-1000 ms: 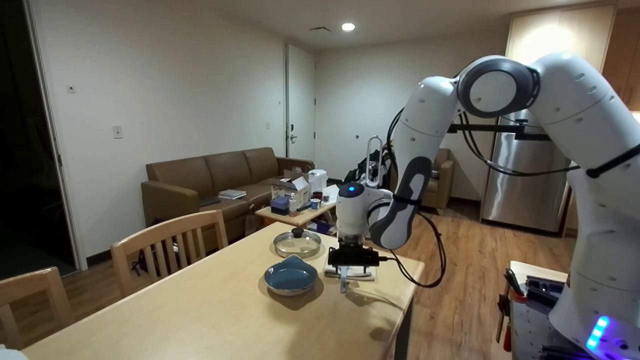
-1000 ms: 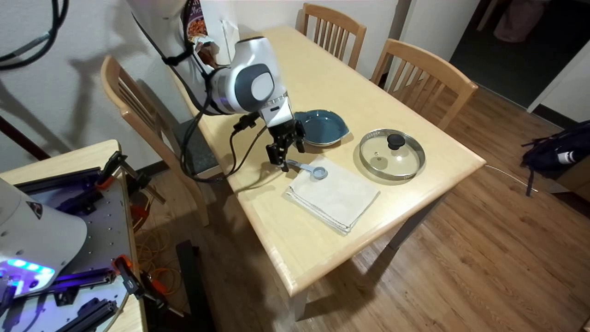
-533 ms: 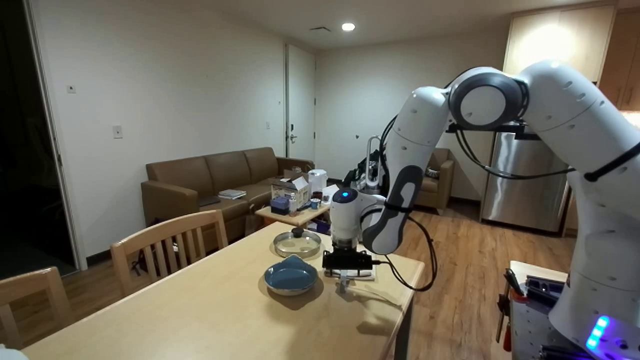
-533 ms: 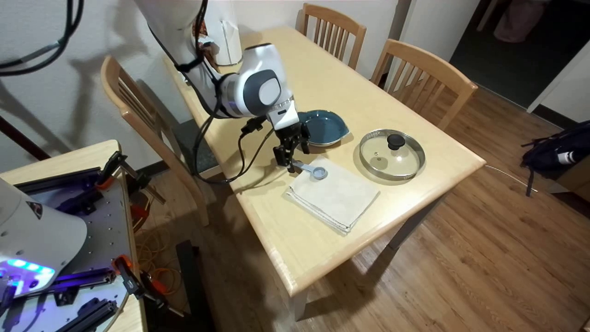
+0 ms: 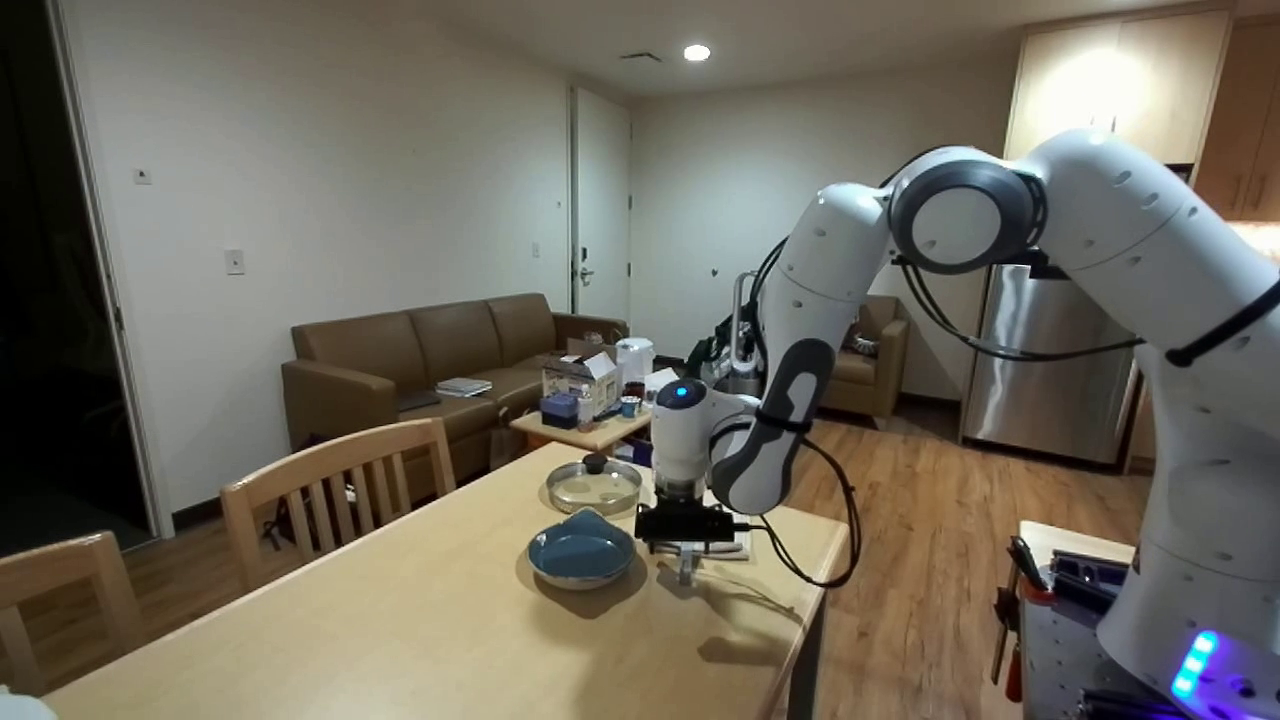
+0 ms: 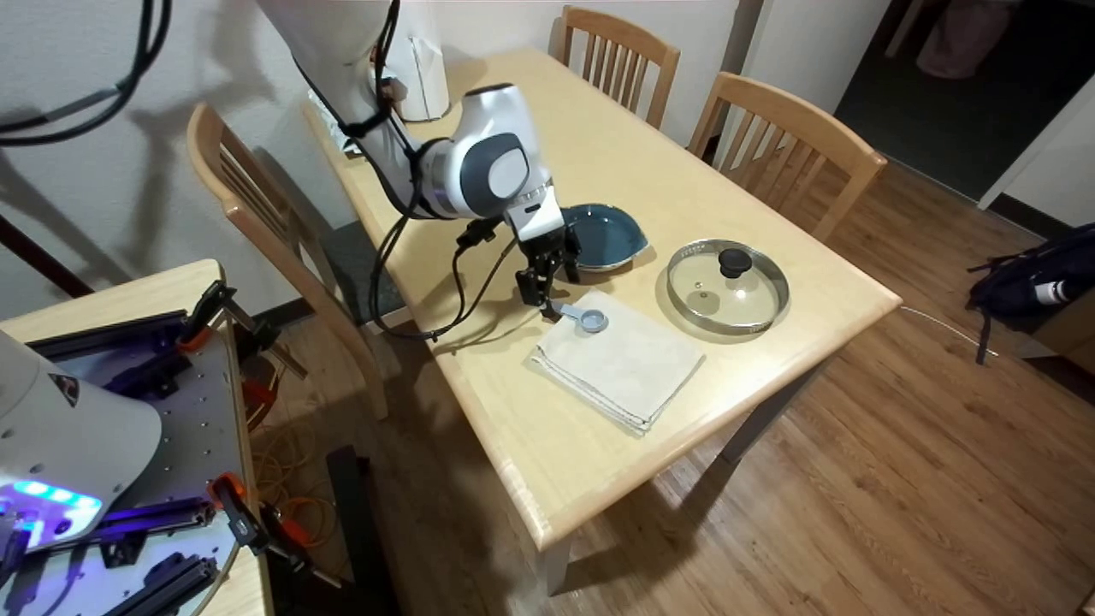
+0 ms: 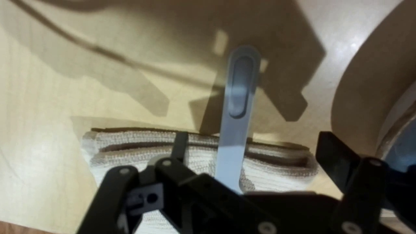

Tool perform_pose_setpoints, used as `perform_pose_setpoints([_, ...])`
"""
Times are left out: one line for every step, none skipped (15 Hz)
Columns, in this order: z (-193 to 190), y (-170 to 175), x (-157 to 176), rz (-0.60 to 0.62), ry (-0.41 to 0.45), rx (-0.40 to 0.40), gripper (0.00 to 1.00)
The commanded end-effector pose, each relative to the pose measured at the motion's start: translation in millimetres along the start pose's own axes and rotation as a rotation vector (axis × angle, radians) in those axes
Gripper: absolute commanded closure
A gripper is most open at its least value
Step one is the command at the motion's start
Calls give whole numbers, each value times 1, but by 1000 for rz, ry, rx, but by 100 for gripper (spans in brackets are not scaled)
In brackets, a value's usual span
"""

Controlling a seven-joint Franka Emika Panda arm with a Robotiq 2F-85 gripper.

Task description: Put the grey spoon in the bowl

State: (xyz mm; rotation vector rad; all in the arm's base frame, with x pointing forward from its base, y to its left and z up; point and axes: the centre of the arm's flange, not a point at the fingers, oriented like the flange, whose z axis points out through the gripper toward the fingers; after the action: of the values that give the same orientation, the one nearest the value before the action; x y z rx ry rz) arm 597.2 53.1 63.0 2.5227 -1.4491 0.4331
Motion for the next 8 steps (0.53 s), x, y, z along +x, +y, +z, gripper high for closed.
perform_pose_setpoints([15,-1,1,12,-50,14,0])
perform_pose_setpoints([17,-1,1,20,-52,12,25])
perform_pose_setpoints([17,0,1,24,-51,7,27])
perform_pose_setpoints([17,0,1,29,-53,6,33])
perform_pose_setpoints([17,0,2,37,-53,8,42])
perform_pose_setpoints([15,-2,3,41,-54,12,47])
perform_pose_setpoints([14,-3,3,41,-55,14,55])
perform_pose_setpoints([13,-5,3,42,-57,16,61])
